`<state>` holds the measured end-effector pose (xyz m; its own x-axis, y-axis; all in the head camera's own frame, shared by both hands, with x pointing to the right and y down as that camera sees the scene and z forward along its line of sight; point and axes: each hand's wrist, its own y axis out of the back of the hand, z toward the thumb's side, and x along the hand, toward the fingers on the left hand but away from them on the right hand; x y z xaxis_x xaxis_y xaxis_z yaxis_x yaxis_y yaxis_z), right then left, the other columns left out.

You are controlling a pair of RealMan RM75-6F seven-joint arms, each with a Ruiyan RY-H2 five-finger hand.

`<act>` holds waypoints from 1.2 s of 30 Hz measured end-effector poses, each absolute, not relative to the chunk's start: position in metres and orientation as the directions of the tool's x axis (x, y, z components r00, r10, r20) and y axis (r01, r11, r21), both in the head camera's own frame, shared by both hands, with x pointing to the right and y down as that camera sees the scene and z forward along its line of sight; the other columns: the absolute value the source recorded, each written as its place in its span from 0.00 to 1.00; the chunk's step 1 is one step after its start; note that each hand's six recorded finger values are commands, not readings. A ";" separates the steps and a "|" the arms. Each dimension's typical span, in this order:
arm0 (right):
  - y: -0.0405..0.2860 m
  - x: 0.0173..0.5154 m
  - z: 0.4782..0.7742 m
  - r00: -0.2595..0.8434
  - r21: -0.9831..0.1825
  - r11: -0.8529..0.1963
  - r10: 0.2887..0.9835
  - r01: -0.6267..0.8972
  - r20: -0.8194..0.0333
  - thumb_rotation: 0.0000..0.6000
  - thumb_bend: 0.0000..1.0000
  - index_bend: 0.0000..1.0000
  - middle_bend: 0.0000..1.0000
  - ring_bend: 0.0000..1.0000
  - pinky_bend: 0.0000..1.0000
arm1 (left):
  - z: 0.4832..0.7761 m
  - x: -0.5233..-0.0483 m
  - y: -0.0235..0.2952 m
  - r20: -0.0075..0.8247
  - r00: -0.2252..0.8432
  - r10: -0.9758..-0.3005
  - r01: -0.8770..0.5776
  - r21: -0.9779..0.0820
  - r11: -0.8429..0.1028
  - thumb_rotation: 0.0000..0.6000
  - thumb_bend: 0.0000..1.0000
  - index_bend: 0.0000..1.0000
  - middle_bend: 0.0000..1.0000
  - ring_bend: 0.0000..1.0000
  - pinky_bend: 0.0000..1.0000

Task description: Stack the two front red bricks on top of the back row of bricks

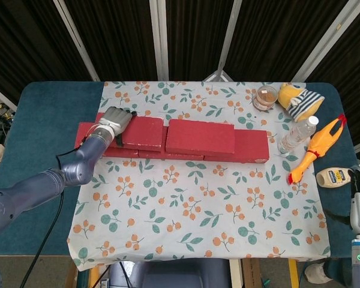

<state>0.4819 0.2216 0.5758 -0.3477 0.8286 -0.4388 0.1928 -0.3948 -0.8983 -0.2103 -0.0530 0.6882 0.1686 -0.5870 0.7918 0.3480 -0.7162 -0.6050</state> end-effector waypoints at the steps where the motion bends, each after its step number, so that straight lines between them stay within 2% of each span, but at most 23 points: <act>1: 0.222 0.482 0.575 -0.348 -0.899 -0.393 0.829 0.194 -0.438 1.00 0.11 0.00 0.00 0.00 0.00 | 0.688 -0.209 -0.053 0.792 0.170 -0.587 0.348 -0.606 -0.716 1.00 0.00 0.32 0.37 0.30 0.26; 36: 0.222 0.487 0.570 -0.347 -0.902 -0.376 0.834 0.214 -0.430 1.00 0.11 0.00 0.00 0.00 0.00 | 0.696 -0.190 -0.048 0.801 0.148 -0.580 0.356 -0.590 -0.724 1.00 0.00 0.32 0.36 0.30 0.26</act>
